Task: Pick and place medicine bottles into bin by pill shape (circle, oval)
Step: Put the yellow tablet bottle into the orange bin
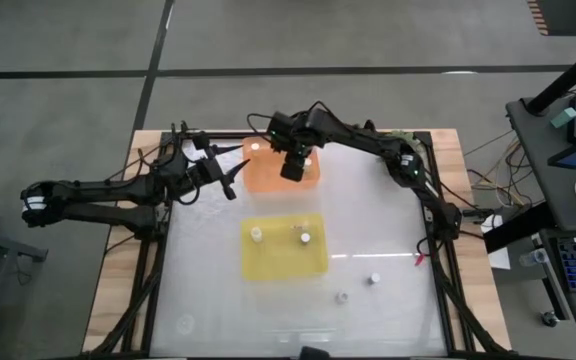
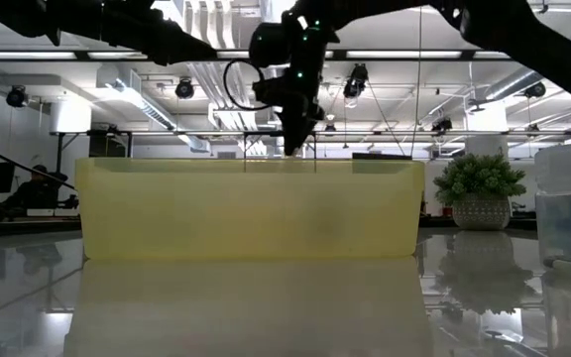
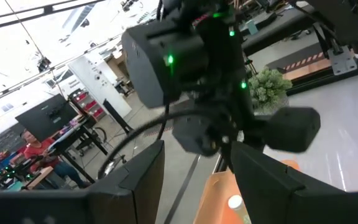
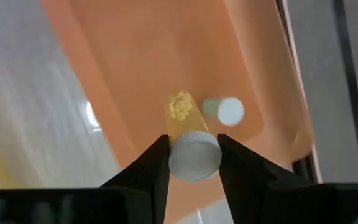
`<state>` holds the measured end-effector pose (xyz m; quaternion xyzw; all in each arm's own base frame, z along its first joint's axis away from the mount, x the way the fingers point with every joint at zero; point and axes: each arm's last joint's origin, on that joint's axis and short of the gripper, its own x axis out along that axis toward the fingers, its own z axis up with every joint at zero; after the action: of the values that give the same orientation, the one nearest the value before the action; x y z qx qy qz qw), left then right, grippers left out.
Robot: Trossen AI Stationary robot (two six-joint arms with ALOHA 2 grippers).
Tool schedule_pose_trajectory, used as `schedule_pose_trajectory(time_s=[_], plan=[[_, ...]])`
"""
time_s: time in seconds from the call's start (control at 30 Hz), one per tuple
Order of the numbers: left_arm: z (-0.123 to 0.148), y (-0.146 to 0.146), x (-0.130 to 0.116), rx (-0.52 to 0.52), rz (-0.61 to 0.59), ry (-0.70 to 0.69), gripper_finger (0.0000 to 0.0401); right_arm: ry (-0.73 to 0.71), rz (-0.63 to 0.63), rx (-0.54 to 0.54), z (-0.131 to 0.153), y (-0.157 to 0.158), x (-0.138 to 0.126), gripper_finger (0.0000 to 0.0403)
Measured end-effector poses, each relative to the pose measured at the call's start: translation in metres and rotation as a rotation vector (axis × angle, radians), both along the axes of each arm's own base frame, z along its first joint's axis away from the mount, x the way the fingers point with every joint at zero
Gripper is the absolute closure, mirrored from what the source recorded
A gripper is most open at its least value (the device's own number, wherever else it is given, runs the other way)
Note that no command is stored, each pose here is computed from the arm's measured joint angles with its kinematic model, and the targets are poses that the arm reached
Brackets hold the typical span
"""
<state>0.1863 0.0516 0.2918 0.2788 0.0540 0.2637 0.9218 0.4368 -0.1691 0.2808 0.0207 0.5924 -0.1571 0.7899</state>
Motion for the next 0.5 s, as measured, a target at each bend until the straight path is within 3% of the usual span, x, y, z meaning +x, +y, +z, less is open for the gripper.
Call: schedule_pose_trajectory(time_s=[0.5], plan=[[0.000,0.000,0.000,0.001,0.000,-0.001,0.0230,0.060,0.047,0.043,-0.057,-0.015,0.020,0.0289]])
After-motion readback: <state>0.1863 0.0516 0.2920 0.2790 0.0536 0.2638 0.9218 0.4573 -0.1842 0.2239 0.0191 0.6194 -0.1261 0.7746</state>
